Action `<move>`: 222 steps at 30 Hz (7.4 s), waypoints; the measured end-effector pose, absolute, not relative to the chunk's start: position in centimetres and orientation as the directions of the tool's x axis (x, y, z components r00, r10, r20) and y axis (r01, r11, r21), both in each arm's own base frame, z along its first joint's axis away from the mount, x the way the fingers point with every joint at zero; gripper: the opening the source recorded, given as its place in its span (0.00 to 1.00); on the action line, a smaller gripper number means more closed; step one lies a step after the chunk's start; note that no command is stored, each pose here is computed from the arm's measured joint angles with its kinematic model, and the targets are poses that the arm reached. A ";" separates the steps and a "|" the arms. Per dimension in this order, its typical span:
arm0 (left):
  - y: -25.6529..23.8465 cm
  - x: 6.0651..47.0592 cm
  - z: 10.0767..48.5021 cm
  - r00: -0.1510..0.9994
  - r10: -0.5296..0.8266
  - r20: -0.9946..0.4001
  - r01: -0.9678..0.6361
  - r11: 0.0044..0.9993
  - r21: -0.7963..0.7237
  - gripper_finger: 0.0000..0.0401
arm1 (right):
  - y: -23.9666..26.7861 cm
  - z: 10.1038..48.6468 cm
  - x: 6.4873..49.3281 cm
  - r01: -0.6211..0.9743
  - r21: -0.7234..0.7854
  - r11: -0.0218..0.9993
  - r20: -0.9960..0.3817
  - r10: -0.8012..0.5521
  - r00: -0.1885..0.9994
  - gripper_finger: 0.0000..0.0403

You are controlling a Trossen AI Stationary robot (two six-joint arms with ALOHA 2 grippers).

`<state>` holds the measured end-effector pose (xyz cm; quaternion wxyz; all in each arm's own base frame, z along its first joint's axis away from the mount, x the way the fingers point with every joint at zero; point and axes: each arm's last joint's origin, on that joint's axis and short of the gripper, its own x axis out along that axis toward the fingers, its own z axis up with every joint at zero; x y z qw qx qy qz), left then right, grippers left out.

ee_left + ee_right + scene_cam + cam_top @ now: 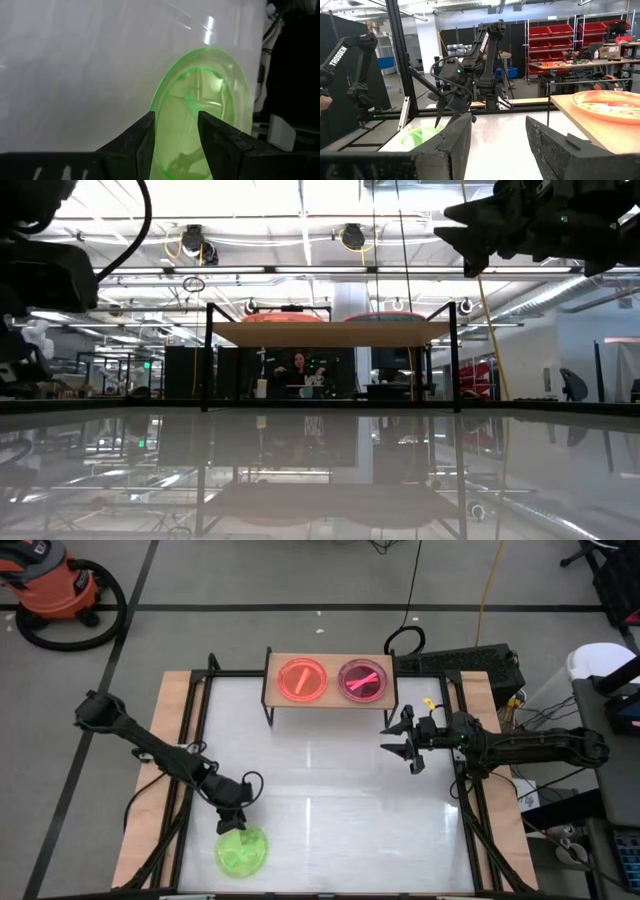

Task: Place and stack plates onto a shelf
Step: Stack the left green plate on the orange plate on the shelf, then return to Home Position

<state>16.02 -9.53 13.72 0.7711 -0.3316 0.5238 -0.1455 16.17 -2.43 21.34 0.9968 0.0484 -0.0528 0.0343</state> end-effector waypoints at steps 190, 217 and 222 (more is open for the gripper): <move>3.3 9.1 17.3 0.993 0.101 0.065 -0.107 0.989 0.101 0.00 | -1.8 17.3 10.1 0.143 -0.082 0.986 0.042 -0.140 0.989 0.00; 3.3 9.1 17.2 0.993 0.102 0.055 -0.104 0.994 0.041 0.05 | -1.8 17.3 10.1 0.143 -0.074 0.987 0.044 -0.140 0.989 0.00; 3.3 9.1 17.2 0.993 0.102 0.055 -0.105 0.994 0.041 0.05 | -1.8 17.3 10.1 0.143 -0.074 0.987 0.044 -0.140 0.989 0.00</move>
